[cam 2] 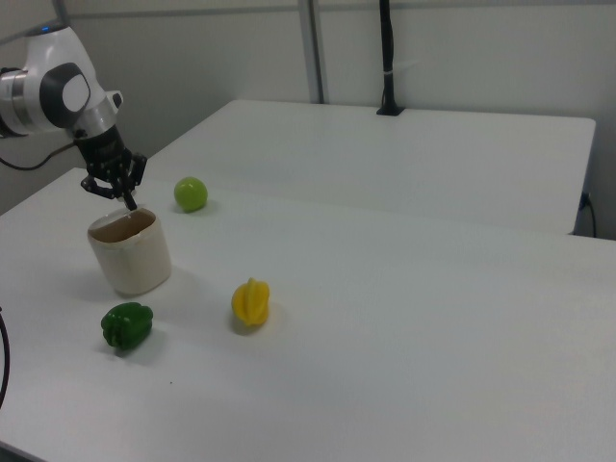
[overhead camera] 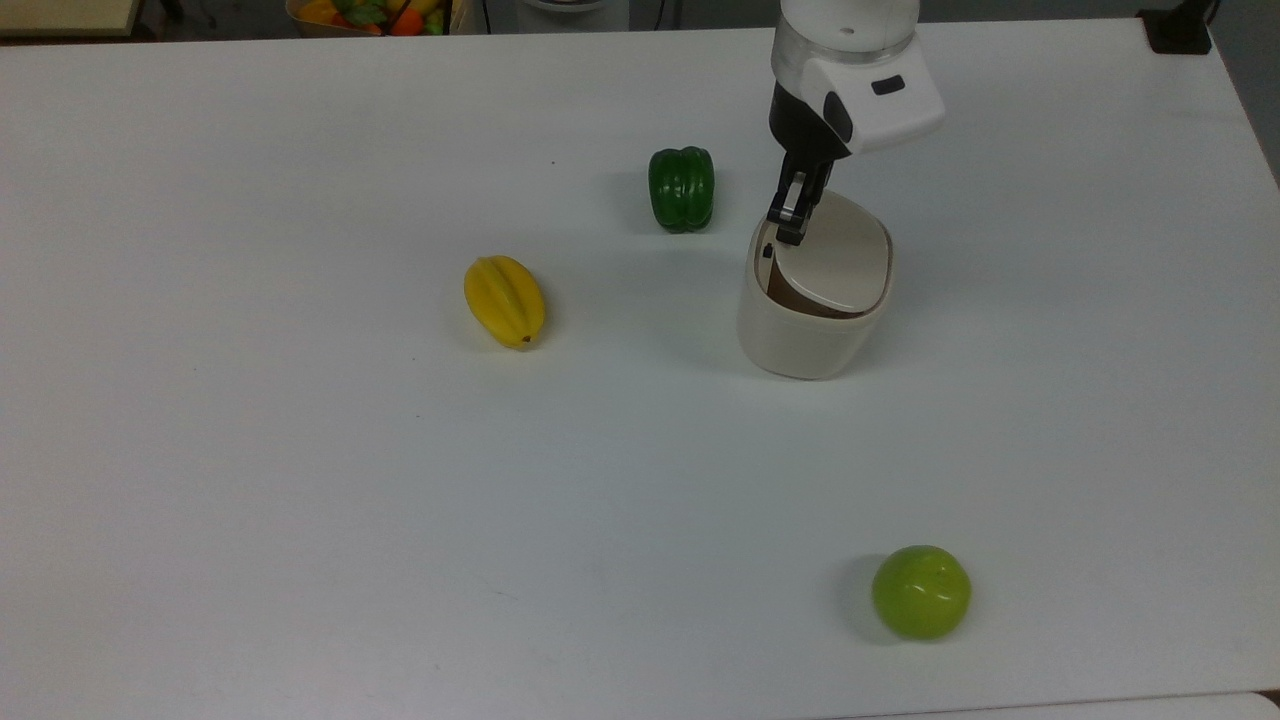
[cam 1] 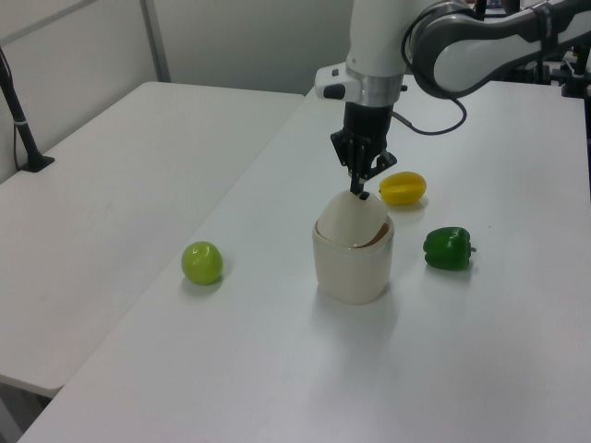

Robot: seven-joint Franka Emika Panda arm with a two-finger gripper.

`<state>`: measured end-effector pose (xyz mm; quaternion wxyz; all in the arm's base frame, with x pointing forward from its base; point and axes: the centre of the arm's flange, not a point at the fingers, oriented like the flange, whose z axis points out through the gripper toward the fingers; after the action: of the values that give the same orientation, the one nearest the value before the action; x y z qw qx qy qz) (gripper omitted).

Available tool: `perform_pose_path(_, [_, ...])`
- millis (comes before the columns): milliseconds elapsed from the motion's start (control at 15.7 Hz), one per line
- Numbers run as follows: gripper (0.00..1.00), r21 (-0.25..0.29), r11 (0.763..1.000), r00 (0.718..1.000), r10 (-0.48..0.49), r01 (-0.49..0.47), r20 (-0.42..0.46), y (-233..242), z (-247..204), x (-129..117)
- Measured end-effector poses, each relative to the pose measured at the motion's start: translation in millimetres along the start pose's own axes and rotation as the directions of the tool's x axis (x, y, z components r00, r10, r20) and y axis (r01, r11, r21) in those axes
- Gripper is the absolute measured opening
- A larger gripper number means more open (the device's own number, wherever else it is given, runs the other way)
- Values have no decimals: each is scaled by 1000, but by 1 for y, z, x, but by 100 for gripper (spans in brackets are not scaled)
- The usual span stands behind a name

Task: Close garbage bin
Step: 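Press the lid flat onto the bin rim with the gripper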

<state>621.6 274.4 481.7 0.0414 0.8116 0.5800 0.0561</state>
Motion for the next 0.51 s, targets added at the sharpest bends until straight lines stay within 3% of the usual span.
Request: perform_pose_path(510, [1,31,999,999,-14,13,29,-4,21,-7])
